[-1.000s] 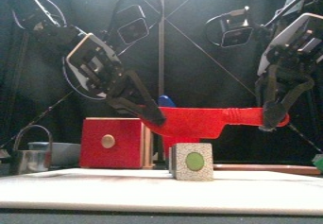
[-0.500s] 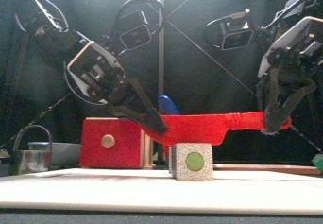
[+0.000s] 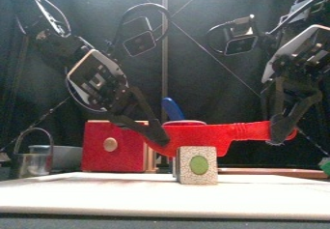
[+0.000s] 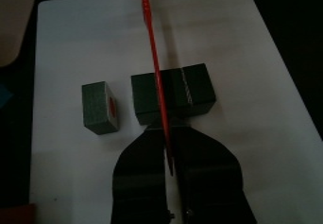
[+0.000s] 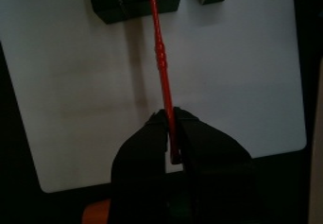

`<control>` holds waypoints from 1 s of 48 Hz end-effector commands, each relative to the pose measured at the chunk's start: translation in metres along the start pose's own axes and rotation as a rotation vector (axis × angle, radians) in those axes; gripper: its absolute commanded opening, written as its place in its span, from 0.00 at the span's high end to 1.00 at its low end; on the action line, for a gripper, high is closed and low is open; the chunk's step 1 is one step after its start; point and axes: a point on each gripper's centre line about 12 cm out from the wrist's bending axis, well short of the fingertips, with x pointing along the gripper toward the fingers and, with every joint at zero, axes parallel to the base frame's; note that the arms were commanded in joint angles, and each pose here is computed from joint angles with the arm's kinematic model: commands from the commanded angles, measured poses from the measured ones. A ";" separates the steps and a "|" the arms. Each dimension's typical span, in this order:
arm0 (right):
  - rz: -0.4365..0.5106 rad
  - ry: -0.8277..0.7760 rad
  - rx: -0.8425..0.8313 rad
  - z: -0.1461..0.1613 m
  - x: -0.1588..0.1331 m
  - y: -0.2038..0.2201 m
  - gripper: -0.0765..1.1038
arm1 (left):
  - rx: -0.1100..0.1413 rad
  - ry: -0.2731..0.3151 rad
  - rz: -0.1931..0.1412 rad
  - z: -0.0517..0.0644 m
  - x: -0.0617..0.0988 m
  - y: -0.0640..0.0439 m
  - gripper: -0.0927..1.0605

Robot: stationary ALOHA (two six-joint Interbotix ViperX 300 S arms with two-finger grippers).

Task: Place sushi on board then cut the sushi with the knife then place the pieces on the plate
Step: Cut the sushi into 4 pieces

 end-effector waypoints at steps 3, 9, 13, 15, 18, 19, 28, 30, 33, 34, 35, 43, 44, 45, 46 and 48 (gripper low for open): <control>0.006 0.010 0.009 -0.002 0.004 0.002 0.66 | 0.024 0.022 -0.027 -0.007 0.002 -0.013 0.65; 0.007 0.032 0.006 -0.006 0.014 0.005 0.66 | 0.020 0.039 -0.032 -0.012 0.008 -0.016 0.66; 0.001 0.048 0.000 -0.009 0.020 0.005 0.66 | 0.014 0.050 -0.030 -0.016 0.011 -0.016 0.65; -0.001 0.053 -0.003 -0.010 0.022 0.005 0.66 | 0.015 0.058 -0.030 -0.018 0.012 -0.016 0.65; -0.003 0.056 -0.003 -0.009 0.023 0.005 0.66 | 0.016 0.056 -0.030 -0.018 0.014 -0.016 0.66; -0.001 0.052 -0.006 -0.008 0.023 0.006 0.66 | 0.016 0.055 -0.030 -0.017 0.014 -0.016 0.66; 0.009 0.014 -0.010 0.004 0.012 0.008 0.66 | 0.017 0.013 -0.029 -0.001 0.007 -0.016 0.66; 0.012 -0.002 -0.009 0.008 0.006 0.008 0.66 | 0.018 -0.001 -0.030 0.004 0.004 -0.016 0.66; 0.009 -0.011 -0.010 0.012 0.000 0.008 0.66 | 0.019 -0.033 -0.031 0.014 -0.004 -0.016 0.66; 0.006 -0.014 -0.011 0.013 -0.002 0.008 0.66 | 0.020 -0.041 -0.032 0.017 -0.005 -0.017 0.66; 0.004 -0.017 -0.013 0.014 -0.004 0.008 0.66 | 0.020 -0.048 -0.032 0.019 -0.007 -0.017 0.65; -0.018 -0.053 -0.035 0.025 -0.018 0.005 0.66 | 0.025 -0.113 -0.032 0.038 -0.021 -0.016 0.66; -0.017 -0.058 -0.033 0.026 -0.019 0.005 0.66 | 0.025 -0.119 -0.032 0.040 -0.022 -0.016 0.66; -0.018 -0.060 -0.034 0.027 -0.021 0.005 0.66 | 0.023 -0.123 -0.032 0.041 -0.024 -0.016 0.66; -0.018 -0.062 -0.032 0.027 -0.022 0.005 0.66 | 0.024 -0.128 -0.033 0.043 -0.025 -0.017 0.66; -0.015 -0.069 -0.032 0.029 -0.024 0.007 0.66 | 0.024 -0.137 -0.035 0.045 -0.027 -0.018 0.66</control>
